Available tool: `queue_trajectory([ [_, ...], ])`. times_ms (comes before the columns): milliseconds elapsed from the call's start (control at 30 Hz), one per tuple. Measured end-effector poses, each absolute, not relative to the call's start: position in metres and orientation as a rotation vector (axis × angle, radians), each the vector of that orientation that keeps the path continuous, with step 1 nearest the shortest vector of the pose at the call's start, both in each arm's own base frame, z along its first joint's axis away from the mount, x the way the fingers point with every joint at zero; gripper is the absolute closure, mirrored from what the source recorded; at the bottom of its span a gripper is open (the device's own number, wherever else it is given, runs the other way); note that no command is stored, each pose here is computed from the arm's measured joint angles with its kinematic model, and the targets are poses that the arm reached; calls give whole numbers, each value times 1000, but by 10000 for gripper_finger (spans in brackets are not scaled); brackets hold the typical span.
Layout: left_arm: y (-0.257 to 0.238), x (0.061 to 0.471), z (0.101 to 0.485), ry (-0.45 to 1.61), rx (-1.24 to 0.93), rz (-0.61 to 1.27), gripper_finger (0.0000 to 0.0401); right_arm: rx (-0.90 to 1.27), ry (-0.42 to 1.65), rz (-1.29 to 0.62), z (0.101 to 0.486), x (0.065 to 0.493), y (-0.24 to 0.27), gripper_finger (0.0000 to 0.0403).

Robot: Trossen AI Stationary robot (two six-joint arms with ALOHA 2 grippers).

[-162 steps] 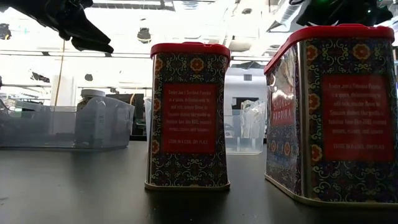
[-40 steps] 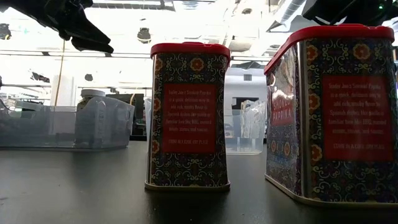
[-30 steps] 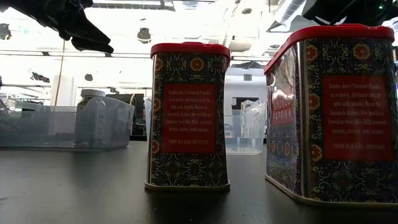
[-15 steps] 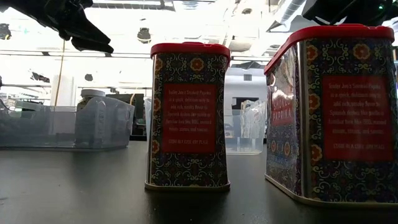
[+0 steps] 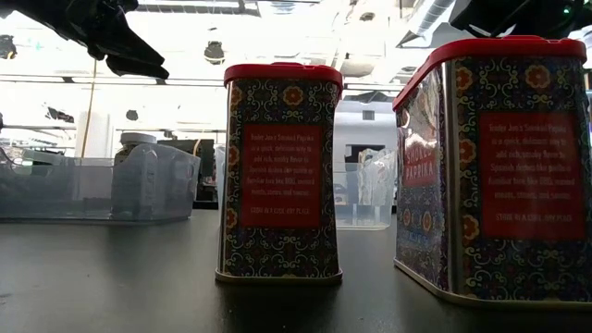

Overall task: Sort spices by type
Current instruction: Put the top red seasoning can into the white bin

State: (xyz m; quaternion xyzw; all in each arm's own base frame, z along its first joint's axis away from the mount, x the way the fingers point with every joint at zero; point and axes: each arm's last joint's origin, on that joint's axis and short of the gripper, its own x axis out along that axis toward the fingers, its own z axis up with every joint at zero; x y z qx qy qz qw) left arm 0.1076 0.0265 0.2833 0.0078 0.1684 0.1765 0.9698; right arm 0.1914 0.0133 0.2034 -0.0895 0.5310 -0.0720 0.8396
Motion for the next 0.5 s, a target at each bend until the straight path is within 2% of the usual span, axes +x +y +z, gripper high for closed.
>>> queue_trajectory([
  [500,26,106,278,396,-15,360,130,-189,1123,-152,203,191,13,137],
])
